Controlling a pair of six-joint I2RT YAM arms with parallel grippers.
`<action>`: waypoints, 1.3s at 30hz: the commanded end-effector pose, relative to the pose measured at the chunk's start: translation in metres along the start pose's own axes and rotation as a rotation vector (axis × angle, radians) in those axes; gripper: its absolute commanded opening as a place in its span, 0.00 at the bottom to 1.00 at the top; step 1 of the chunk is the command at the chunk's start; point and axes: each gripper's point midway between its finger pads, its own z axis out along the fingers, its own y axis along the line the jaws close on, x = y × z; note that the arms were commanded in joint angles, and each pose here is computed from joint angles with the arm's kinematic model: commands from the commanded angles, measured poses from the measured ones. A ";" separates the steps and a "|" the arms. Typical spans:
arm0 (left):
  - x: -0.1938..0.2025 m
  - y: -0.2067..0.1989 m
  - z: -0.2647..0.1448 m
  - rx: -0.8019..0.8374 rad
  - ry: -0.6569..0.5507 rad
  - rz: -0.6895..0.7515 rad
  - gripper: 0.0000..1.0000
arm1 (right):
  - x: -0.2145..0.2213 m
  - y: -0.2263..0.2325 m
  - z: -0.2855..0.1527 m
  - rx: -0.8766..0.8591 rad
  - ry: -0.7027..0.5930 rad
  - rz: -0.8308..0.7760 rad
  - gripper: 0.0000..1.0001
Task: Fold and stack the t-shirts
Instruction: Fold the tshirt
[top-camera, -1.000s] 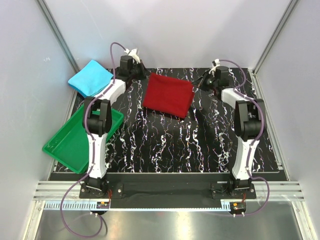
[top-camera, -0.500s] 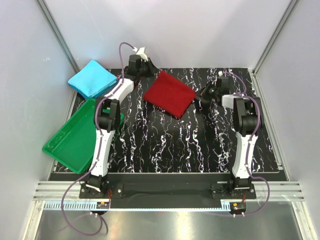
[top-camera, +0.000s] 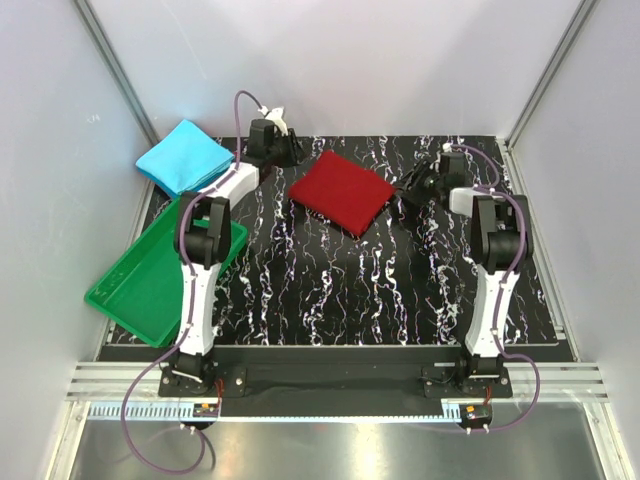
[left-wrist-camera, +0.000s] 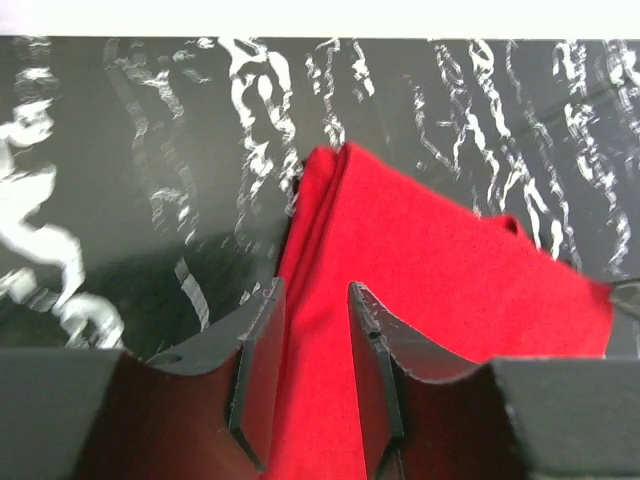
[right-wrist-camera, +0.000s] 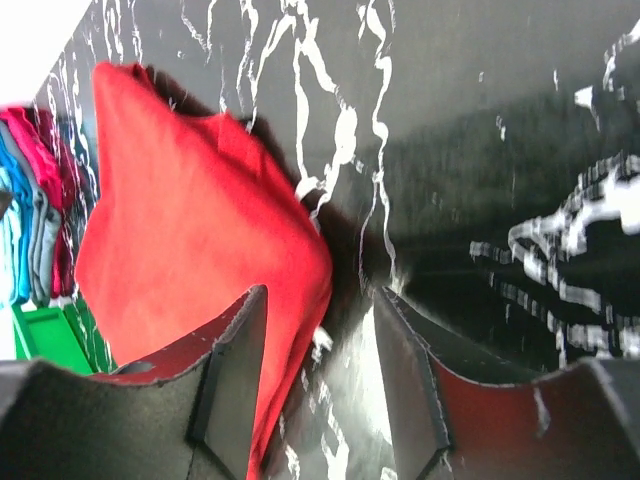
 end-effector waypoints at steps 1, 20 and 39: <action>-0.041 -0.021 -0.043 -0.037 -0.090 0.121 0.37 | -0.016 0.026 -0.035 -0.003 -0.035 -0.056 0.54; 0.104 -0.012 -0.063 -0.250 0.204 0.051 0.31 | 0.113 0.094 -0.033 -0.195 0.425 -0.040 0.36; 0.062 -0.095 -0.150 -0.200 0.172 0.073 0.37 | 0.090 0.040 -0.104 0.108 0.354 -0.105 0.48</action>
